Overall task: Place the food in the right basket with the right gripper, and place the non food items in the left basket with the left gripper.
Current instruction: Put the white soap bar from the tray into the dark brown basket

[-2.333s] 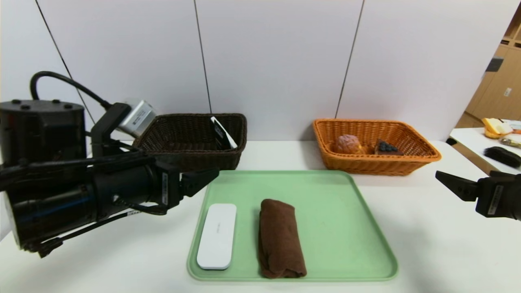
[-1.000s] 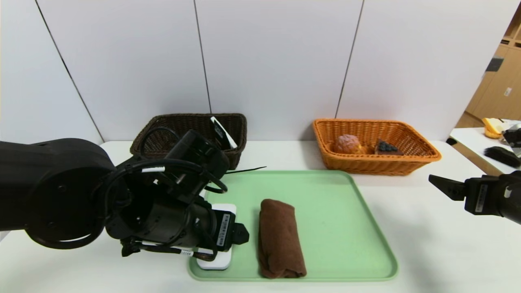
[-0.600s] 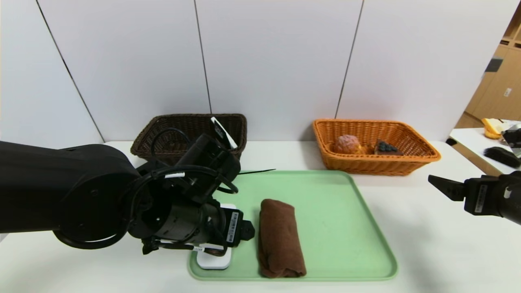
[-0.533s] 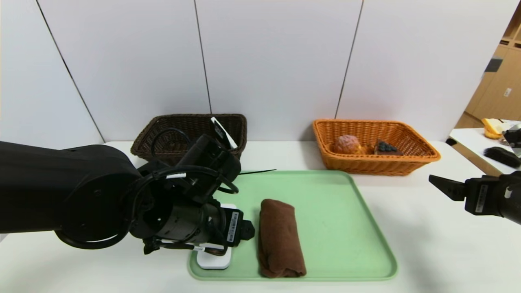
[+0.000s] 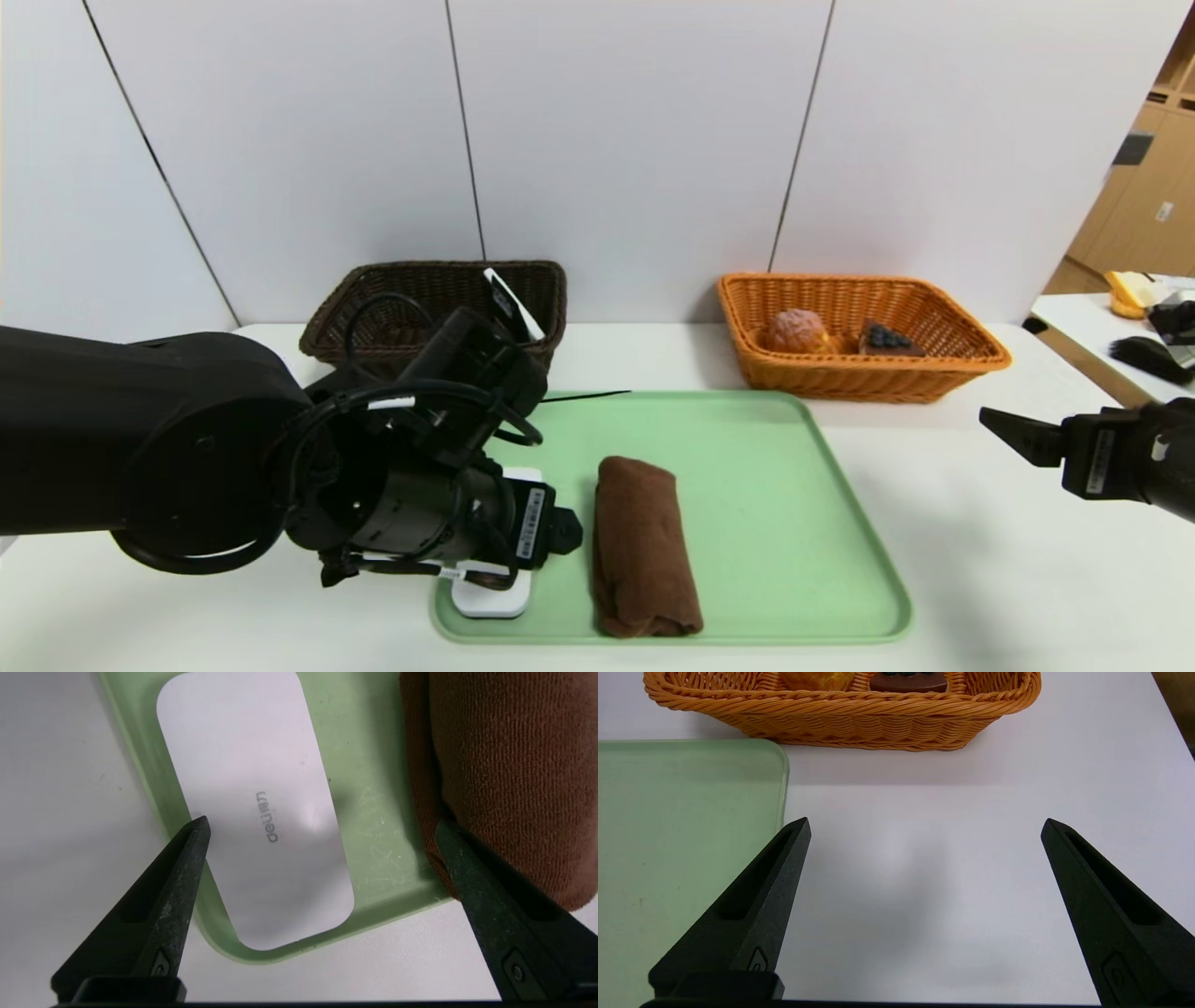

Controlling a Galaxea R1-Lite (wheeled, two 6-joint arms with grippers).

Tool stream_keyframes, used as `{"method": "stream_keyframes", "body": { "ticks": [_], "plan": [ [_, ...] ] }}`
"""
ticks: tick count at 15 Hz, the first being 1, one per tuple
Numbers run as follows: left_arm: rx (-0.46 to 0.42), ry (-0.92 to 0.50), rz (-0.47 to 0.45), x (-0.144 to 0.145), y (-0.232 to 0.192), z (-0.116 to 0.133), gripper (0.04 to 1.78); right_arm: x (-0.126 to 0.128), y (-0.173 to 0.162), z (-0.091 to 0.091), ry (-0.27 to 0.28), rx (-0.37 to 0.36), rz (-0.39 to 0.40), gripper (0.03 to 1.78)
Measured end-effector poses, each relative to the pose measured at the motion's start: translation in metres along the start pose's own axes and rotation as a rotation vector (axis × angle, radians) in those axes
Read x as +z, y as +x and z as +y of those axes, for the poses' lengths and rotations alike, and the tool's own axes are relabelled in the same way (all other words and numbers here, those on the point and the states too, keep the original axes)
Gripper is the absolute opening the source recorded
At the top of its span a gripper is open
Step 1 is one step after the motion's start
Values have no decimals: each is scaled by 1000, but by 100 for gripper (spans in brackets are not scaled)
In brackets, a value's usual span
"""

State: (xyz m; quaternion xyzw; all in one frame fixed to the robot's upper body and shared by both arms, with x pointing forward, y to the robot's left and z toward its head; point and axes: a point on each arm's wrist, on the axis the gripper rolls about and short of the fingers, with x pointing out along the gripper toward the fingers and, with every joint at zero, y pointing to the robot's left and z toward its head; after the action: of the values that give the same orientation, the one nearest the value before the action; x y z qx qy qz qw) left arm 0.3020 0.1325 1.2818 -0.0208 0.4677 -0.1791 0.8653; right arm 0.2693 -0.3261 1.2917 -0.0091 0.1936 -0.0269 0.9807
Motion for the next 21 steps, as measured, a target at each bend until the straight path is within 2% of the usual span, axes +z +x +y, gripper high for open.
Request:
{"method": "stream_keyframes", "body": {
  "ticks": [6, 21],
  "plan": [
    [-12, 56, -68, 8, -24, 8, 169, -2, 0, 0, -4, 10, 8, 170],
    [19, 54, 4, -5, 10, 11, 169, 0, -1, 0, -21, 23, -3, 170]
  ]
}}
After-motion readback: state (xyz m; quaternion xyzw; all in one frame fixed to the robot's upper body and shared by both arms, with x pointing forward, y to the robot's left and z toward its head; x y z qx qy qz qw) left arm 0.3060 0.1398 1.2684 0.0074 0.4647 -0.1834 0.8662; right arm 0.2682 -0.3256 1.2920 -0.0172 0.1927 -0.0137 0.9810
